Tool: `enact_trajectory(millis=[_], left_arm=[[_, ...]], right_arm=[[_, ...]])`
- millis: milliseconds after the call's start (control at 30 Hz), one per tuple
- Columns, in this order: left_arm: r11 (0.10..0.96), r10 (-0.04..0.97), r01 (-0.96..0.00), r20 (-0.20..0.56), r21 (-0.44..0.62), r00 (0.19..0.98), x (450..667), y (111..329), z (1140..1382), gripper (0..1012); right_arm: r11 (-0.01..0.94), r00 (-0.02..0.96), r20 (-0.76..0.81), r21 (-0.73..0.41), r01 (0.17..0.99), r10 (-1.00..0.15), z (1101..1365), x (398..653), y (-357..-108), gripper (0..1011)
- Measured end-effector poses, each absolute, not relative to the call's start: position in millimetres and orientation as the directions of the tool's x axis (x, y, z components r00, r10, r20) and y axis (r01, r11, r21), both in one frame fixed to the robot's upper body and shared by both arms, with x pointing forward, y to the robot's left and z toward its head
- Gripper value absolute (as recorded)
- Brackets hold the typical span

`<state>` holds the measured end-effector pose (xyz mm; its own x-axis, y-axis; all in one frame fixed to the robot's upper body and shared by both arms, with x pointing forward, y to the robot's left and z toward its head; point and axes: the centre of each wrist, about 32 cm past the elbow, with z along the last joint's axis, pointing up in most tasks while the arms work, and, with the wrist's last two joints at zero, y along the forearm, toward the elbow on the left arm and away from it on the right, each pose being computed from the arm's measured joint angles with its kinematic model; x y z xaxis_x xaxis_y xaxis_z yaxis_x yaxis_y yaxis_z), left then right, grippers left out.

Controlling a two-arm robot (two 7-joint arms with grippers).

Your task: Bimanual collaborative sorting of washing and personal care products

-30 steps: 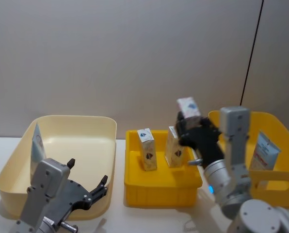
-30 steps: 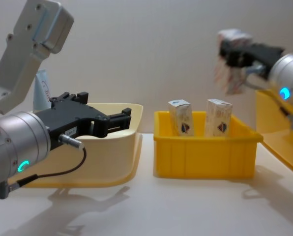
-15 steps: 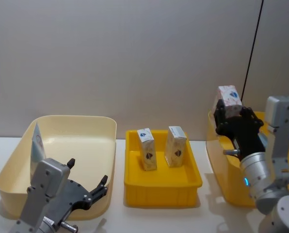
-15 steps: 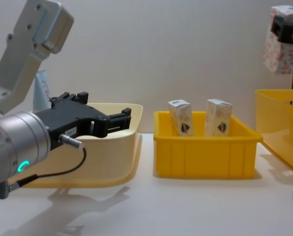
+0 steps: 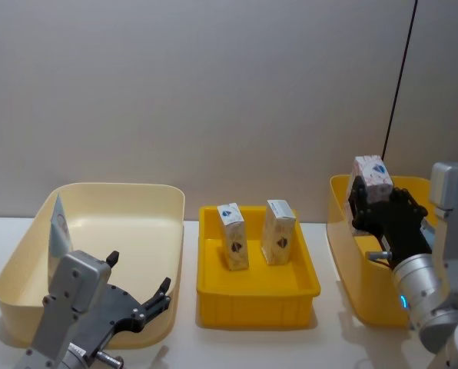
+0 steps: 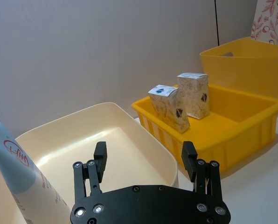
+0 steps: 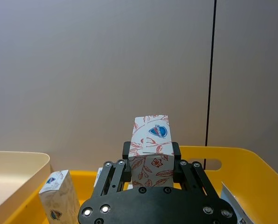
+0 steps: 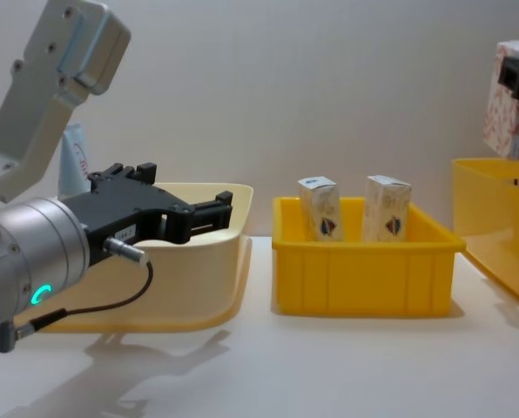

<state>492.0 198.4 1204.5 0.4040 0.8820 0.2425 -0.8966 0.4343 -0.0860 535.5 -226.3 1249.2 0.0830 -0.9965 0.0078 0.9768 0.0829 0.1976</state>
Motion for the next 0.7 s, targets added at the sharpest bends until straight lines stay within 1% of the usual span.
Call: enact_trajectory(millis=[700], left_arm=[[0.434, 0.882, -0.897, 0.242, -0.086, 0.404, 492.0, 198.4, 1204.4, 1000]], right_arm=[[0.008, 0.006, 0.012, 0.167, 0.986, -1.0, 1243.0, 530.3, -233.8, 449]])
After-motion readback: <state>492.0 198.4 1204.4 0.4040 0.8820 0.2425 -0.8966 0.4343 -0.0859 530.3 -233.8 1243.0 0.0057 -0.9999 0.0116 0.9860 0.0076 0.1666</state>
